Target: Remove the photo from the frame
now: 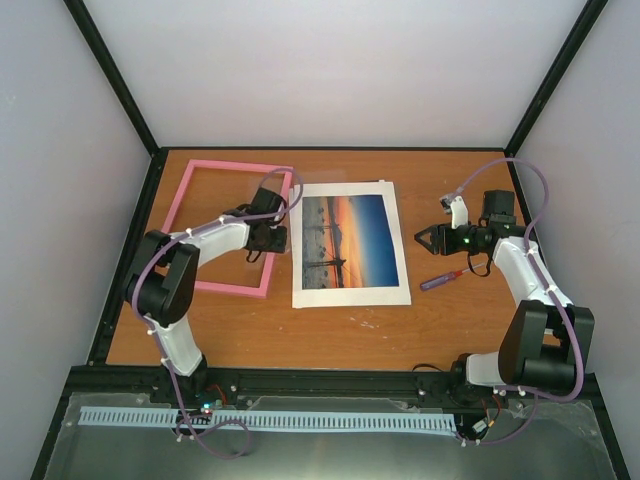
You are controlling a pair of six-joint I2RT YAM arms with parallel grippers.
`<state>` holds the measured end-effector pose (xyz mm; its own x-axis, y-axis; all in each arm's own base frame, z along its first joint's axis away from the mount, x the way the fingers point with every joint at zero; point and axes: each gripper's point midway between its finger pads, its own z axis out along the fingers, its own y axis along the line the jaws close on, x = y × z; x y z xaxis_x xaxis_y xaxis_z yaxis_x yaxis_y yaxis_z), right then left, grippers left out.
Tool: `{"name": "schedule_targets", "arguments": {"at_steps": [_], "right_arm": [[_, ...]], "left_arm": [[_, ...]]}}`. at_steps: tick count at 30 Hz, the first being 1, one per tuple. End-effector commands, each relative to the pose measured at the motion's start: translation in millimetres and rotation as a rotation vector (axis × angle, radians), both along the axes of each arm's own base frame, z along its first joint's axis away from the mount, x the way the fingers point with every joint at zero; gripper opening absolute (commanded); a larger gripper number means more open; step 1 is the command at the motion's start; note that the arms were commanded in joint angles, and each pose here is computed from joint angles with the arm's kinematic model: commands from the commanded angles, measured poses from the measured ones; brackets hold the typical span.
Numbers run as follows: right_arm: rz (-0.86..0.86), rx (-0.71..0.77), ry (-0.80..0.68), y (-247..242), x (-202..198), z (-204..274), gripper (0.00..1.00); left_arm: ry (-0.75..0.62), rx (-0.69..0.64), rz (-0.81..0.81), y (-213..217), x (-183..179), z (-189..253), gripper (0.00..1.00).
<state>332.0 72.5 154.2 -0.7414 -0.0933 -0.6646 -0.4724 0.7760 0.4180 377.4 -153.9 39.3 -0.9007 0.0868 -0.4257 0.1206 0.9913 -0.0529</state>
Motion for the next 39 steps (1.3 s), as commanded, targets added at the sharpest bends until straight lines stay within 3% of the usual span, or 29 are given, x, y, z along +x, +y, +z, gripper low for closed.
{"name": "schedule_targets", "arguments": {"at_steps": [1, 6, 12, 14, 15, 21, 25, 35, 39], "right_arm": [[0.009, -0.005, -0.037, -2.0, 5.8, 9.8, 0.58], [0.029, 0.001, -0.038, 0.1, 4.2, 8.3, 0.58], [0.037, 0.001, -0.031, 0.8, 4.0, 5.0, 0.58], [0.037, -0.003, -0.034, 0.3, 4.4, 5.3, 0.58], [0.036, -0.005, -0.035, -0.1, 4.6, 5.0, 0.58], [0.035, -0.050, -0.083, -4.0, 6.0, 14.3, 0.61], [0.043, -0.091, -0.149, -6.2, 3.6, 30.7, 0.62], [0.110, -0.158, -0.145, 3.3, -8.6, 25.6, 0.63], [0.166, -0.168, -0.113, 13.8, -14.0, 7.4, 0.63]], "left_arm": [[-0.055, -0.075, -0.044, -17.9, 12.5, 28.6, 0.53], [-0.106, -0.170, -0.109, -35.1, -9.8, 52.7, 0.61], [-0.222, -0.192, -0.252, -71.0, -42.1, 99.9, 0.73], [-0.284, -0.248, -0.301, -83.3, -52.3, 128.3, 0.98], [-0.315, -0.274, -0.306, -85.2, -55.5, 142.6, 0.99], [-0.527, -0.334, -0.281, -70.0, -63.8, 234.5, 1.00], [-0.652, -0.317, -0.334, -64.3, -68.5, 264.8, 1.00], [-0.729, -0.286, -0.302, -55.6, -62.5, 251.8, 1.00], [-0.766, -0.197, -0.019, -17.6, -38.2, 246.0, 1.00]]}}
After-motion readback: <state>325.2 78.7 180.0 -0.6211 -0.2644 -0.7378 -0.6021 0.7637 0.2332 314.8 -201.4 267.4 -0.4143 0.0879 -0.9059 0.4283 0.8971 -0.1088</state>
